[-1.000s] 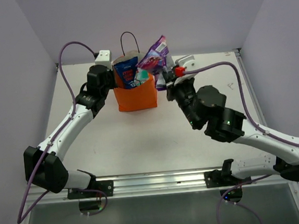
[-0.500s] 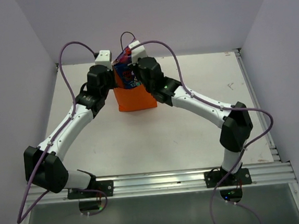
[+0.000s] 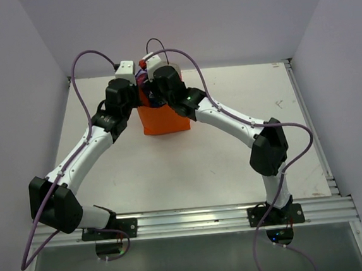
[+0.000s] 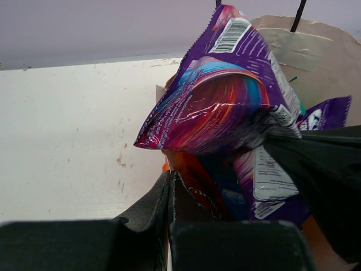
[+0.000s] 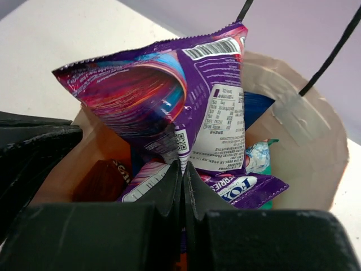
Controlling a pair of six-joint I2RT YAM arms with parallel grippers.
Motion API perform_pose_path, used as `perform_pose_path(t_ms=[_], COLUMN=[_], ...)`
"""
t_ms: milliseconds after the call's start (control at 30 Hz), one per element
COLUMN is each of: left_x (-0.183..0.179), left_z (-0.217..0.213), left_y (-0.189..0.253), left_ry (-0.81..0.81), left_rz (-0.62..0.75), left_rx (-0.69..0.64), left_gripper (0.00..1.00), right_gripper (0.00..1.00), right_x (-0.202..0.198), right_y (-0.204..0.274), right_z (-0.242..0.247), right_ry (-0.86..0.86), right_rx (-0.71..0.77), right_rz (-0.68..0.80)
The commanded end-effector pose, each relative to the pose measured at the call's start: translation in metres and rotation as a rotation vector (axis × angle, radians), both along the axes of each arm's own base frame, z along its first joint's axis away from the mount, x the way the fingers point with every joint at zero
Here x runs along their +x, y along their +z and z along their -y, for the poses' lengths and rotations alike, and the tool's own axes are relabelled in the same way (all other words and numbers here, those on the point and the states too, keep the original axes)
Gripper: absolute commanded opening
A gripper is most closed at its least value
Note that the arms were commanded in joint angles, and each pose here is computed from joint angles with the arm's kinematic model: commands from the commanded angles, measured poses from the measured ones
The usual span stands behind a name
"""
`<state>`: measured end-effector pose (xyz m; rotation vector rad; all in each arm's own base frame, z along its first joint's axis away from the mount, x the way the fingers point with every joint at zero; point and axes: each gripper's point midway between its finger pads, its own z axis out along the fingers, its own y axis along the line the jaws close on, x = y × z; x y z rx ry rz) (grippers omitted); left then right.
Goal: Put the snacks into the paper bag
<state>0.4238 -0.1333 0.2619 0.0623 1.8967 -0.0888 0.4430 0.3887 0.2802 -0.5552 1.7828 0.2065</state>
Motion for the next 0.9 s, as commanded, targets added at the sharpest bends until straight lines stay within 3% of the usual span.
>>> perform_pose_path(t_ms=[0,200,433,533,567,633,767,833,867], left_x=[0.0,0.0,0.0,0.0,0.001,0.0,-0.001,-0.001,-0.001], left_z=[-0.002,-0.003,-0.002,0.0,0.001,0.002,0.001,0.001,0.001], left_y=[0.001,0.003,0.004,0.004,0.004,0.004,0.006,0.006,0.006], left_ry=[0.0,0.006,0.0,-0.006,-0.011,-0.015,-0.014,-0.014,-0.014], left_rz=[0.011,0.017,0.021,0.021,0.019,0.019,0.023,0.023,0.025], left_rx=[0.015,0.019,0.009,0.005,0.004,0.003,0.002,0.003,0.002], left_gripper=[0.0,0.0,0.0,0.0,0.0,0.0,0.0,0.0,0.0], right_gripper=[0.0,0.0,0.02,0.14,0.27,0.32,0.74,0.75,0.75], right_x=[0.003,0.007,0.004,0.001,0.001,0.003,0.004,0.004,0.002], right_y=[0.017,-0.004,0.019,0.025,0.024,0.015,0.002,0.008,0.038], right_z=[-0.008,0.008,0.048,0.051,0.049,0.045,0.037,0.04,0.043], right_ry=[0.023,-0.065,-0.23,-0.226,-0.214,-0.205,-0.177,-0.187,-0.191], right_rx=[0.032,-0.052,-0.121,-0.111,-0.114,-0.131,-0.144,-0.123,-0.058], right_rz=[-0.007,-0.061,-0.067,-0.052,-0.055,-0.069,-0.103,-0.086,-0.027])
